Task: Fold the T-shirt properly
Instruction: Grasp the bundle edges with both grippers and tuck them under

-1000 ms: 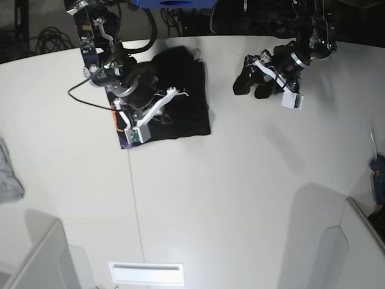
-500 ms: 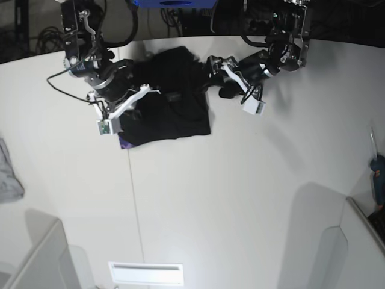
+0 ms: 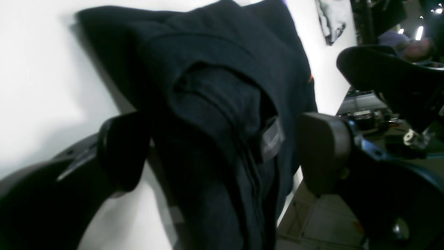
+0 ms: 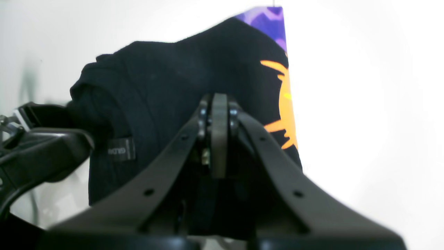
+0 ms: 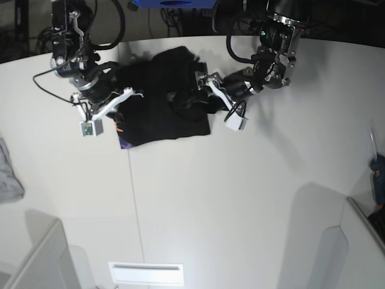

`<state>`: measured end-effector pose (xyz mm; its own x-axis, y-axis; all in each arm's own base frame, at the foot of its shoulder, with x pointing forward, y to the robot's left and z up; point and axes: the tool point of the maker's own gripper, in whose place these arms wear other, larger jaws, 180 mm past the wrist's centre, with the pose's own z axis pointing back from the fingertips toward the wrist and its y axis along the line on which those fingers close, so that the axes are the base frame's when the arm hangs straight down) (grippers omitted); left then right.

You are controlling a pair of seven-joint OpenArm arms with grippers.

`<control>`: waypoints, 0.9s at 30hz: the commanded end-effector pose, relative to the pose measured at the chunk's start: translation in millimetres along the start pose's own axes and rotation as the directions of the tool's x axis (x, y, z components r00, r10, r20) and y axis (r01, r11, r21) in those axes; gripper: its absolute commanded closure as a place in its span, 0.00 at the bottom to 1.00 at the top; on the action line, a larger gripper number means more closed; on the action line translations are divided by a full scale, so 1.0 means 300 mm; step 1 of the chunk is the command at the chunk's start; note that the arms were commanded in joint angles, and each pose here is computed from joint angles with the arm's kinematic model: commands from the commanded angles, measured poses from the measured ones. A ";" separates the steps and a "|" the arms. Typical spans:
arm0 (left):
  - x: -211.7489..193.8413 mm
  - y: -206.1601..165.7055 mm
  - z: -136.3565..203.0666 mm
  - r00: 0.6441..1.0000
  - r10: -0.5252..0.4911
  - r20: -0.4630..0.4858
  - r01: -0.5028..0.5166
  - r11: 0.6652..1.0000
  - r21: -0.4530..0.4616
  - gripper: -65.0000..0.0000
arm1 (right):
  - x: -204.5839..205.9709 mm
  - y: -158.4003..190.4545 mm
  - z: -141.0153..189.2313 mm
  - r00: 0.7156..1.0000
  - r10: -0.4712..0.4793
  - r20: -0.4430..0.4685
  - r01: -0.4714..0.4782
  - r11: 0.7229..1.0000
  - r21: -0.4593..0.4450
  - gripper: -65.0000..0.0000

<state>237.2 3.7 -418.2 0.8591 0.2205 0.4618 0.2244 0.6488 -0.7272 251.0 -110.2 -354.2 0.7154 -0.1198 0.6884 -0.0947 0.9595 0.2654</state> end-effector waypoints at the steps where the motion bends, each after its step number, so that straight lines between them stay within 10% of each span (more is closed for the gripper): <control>1: -0.051 0.042 -0.004 0.997 0.002 -0.072 0.002 0.998 0.059 0.00 | 0.037 0.007 0.010 0.999 0.011 0.040 -0.011 1.000 0.011 1.00; 6: -0.062 0.062 -0.008 0.996 0.013 -0.084 -0.007 0.997 0.073 0.01 | 0.038 0.005 0.010 0.999 0.012 0.041 -0.012 1.000 0.010 1.00; 19: -0.024 0.101 -0.025 0.996 0.014 -0.086 -0.006 0.996 0.092 1.00 | 0.073 -0.163 0.058 0.992 -0.044 0.115 0.058 0.991 -0.119 1.00; 27: 0.059 0.109 -0.005 0.975 -0.069 -0.212 0.091 0.991 0.097 1.00 | 0.013 -0.237 0.093 0.993 -0.075 0.088 0.090 0.980 -0.180 1.00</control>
<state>254.5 20.6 -435.2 0.9249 0.0269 0.3793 0.2497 0.7094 -0.6591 235.1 -185.1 -361.0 0.6855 -0.2192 0.6943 0.1089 0.9738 0.1999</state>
